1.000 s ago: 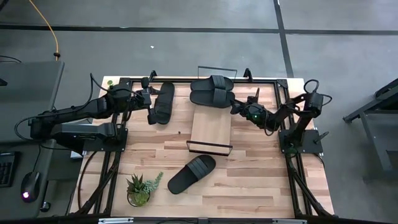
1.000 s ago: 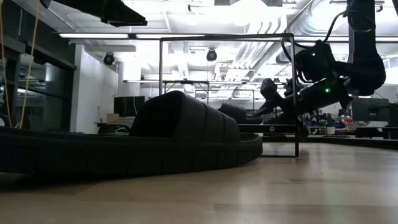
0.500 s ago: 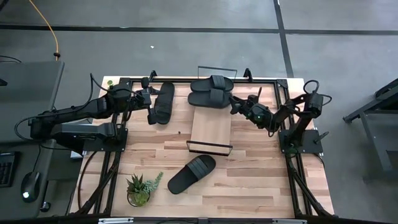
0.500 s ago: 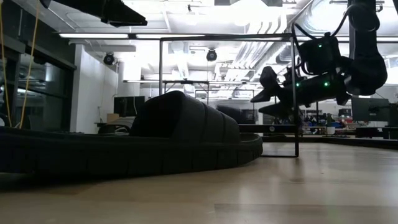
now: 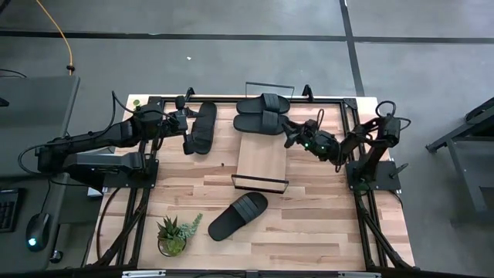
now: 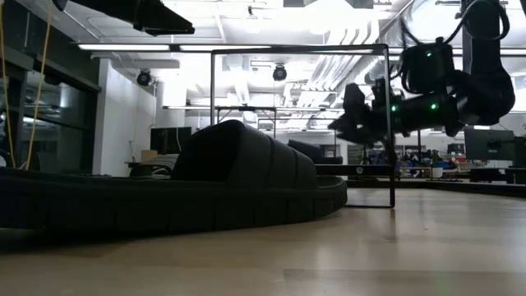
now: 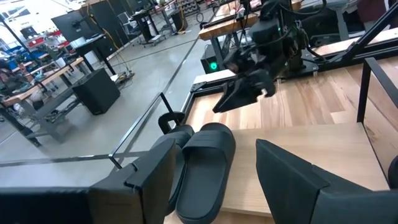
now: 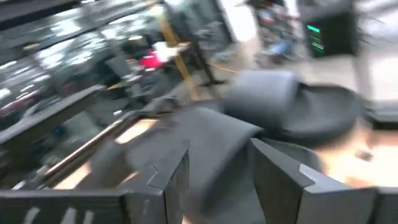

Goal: Pick and place slides into the shelf
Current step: Put the top black slide on the shelf

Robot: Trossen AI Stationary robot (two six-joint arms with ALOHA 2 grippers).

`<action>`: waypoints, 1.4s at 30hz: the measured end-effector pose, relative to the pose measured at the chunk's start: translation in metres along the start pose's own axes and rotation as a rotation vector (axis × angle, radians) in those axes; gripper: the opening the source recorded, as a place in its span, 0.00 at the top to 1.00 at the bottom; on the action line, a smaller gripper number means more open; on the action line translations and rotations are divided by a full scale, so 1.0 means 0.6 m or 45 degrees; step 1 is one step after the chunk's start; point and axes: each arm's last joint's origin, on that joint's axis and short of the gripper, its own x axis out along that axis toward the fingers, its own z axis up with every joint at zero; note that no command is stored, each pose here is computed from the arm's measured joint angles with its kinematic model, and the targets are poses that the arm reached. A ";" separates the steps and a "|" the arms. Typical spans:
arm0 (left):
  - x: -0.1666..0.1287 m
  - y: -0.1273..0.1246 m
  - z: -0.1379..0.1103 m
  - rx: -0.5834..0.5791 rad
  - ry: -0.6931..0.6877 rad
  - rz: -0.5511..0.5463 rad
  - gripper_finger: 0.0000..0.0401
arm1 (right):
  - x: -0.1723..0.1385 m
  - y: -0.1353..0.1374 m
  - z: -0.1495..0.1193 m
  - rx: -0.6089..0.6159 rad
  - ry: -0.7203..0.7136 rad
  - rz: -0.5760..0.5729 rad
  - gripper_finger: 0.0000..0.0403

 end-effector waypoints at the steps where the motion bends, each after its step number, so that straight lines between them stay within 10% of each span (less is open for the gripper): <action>1: 0.000 0.000 0.000 -0.001 0.000 0.000 0.49 | -0.001 0.005 0.003 -0.034 -0.008 0.060 0.63; 11: 0.000 -0.001 0.000 -0.186 -0.006 -0.021 0.49 | 0.001 0.049 0.040 -0.205 -0.084 0.550 0.63; 20: 0.001 -0.001 0.001 -0.363 -0.009 -0.034 0.49 | 0.011 0.081 0.091 -0.235 -0.293 0.617 0.63; 30: 0.000 -0.011 -0.008 -0.580 0.064 -0.200 0.49 | 0.016 0.081 0.081 -0.035 -0.132 0.656 0.63; 42: -0.013 -0.025 -0.062 -0.409 0.528 -0.130 0.49 | 0.017 0.077 0.092 -0.112 -0.166 0.809 0.63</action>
